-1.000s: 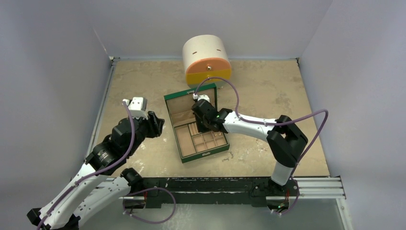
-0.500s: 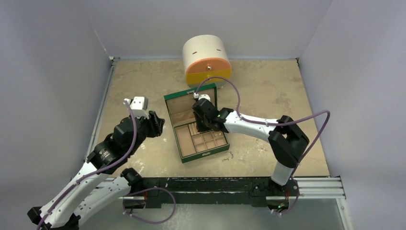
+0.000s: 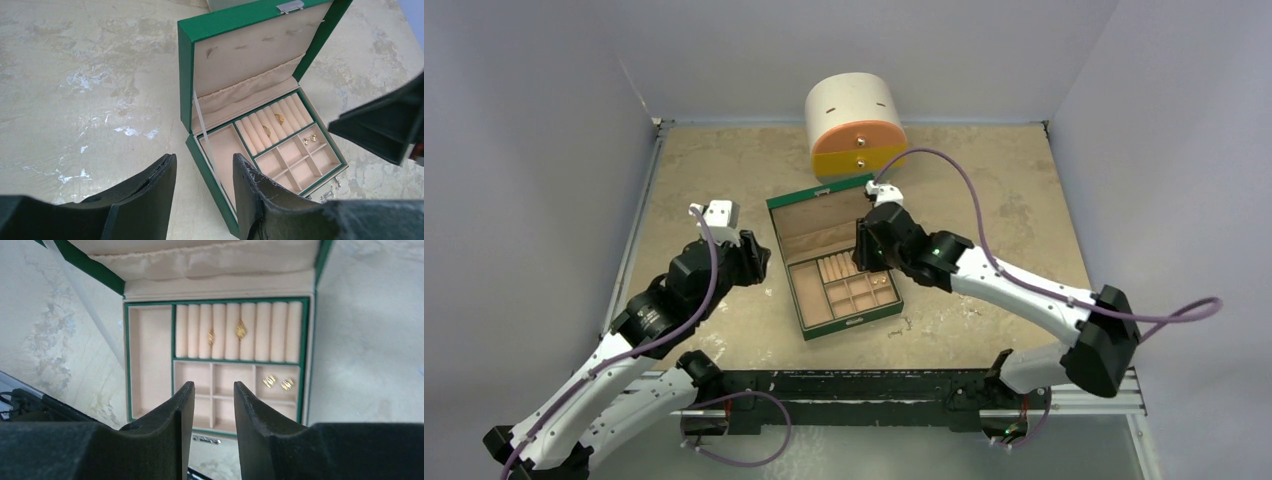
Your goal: Organize the mixed jewelry
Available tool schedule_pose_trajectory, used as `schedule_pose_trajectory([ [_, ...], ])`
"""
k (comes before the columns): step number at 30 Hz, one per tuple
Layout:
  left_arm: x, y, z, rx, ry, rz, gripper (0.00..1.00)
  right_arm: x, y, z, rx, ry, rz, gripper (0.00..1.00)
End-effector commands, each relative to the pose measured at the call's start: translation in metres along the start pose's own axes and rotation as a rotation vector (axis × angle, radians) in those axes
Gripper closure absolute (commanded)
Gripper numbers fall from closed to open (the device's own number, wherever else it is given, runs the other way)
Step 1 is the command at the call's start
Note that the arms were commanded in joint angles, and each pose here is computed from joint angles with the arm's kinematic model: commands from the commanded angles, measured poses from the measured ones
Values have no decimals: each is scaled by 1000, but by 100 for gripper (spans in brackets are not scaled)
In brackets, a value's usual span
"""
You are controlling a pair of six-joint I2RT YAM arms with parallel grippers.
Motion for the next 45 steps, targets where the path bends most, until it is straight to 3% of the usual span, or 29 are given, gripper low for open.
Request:
schedule_pose_trajectory([
  [1,1,-1,-9,6,-42,-2,55,27,-22,12,-46,-22,103,62],
  [11,1,0,-10,13,-47,-25,47,49,-61,73,-207,53,194,62],
  [23,0,0,-9,11,-40,-33,46,23,-84,127,-238,157,293,63],
  [45,-1,1,-9,9,-42,-47,46,-3,-87,148,-177,227,295,72],
])
Point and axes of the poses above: each gripper's point midway between its finger pads, its own x axis back along the fingers, its own y axis along the line the jaws close on, z = x × y, the point moved 10 cm from there along x, back along the fingers, and after that the axes turned 4 degrees about x, right-handed, at the moved point
